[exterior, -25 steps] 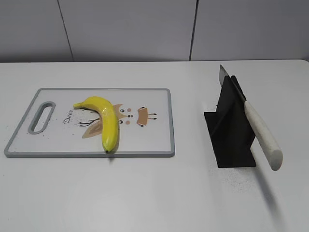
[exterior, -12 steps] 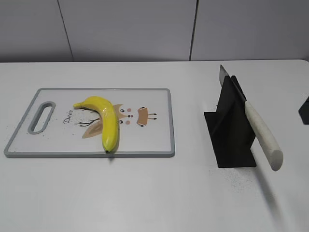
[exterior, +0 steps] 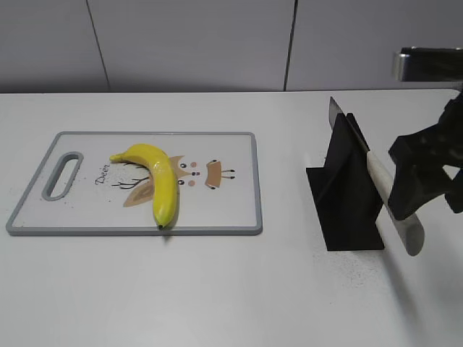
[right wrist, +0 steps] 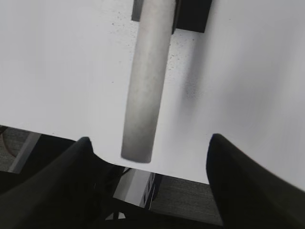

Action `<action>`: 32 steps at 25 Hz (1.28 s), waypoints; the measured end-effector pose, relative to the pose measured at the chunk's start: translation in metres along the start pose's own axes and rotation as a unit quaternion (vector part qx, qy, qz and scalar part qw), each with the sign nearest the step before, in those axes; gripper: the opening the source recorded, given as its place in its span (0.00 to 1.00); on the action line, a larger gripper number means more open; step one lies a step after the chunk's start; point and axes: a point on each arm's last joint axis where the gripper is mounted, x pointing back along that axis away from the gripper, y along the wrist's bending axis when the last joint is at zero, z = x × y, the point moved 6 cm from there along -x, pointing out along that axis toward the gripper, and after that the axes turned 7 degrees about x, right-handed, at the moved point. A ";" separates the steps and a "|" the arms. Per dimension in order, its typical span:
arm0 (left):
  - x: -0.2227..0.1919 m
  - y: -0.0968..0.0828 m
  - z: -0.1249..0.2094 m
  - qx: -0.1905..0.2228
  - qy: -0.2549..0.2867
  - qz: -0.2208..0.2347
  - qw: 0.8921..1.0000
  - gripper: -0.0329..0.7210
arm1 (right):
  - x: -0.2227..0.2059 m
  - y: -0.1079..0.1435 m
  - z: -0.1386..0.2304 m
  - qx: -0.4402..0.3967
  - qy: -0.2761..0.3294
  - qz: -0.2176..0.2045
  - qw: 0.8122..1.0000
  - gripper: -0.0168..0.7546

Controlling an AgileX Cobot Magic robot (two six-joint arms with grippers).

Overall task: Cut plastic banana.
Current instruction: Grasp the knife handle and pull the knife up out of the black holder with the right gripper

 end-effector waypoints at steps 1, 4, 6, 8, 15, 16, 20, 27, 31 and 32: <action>0.000 0.000 0.000 0.000 0.000 0.000 1.000 0.82 | -0.005 -0.002 -0.002 -0.003 0.005 0.006 1.000 0.74; 0.000 0.000 0.000 0.000 0.000 0.000 1.000 0.81 | -0.017 -0.004 -0.010 -0.008 0.005 0.012 1.000 0.73; 0.000 0.000 0.000 0.000 0.000 0.000 1.000 0.81 | -0.023 -0.005 -0.014 -0.009 0.008 0.014 1.000 0.73; 0.000 0.000 0.000 0.000 0.000 0.000 1.000 0.81 | -0.031 -0.006 -0.016 -0.011 0.020 0.015 1.000 0.71; 0.000 0.000 0.000 0.000 0.000 0.000 1.000 0.81 | -0.055 -0.007 -0.021 -0.020 0.045 0.014 0.999 0.64; 0.000 0.000 0.000 0.000 0.000 0.000 1.000 0.81 | -0.057 -0.007 -0.021 -0.023 0.049 0.011 0.998 0.62; 0.000 0.000 0.000 0.000 0.000 -0.001 1.000 0.81 | -0.060 -0.004 -0.021 -0.030 0.052 0.003 0.998 0.41; 0.000 0.000 0.000 -0.001 0.000 -0.002 1.000 0.81 | -0.060 -0.001 -0.021 -0.048 0.053 -0.007 0.997 0.24; 0.000 0.000 0.000 -0.001 0.000 -0.002 1.000 0.81 | -0.056 0.000 -0.022 -0.047 0.057 -0.008 0.997 0.24; 0.000 0.000 0.000 -0.001 0.000 -0.002 1.000 0.81 | -0.054 0.001 -0.022 -0.047 0.056 -0.009 0.997 0.24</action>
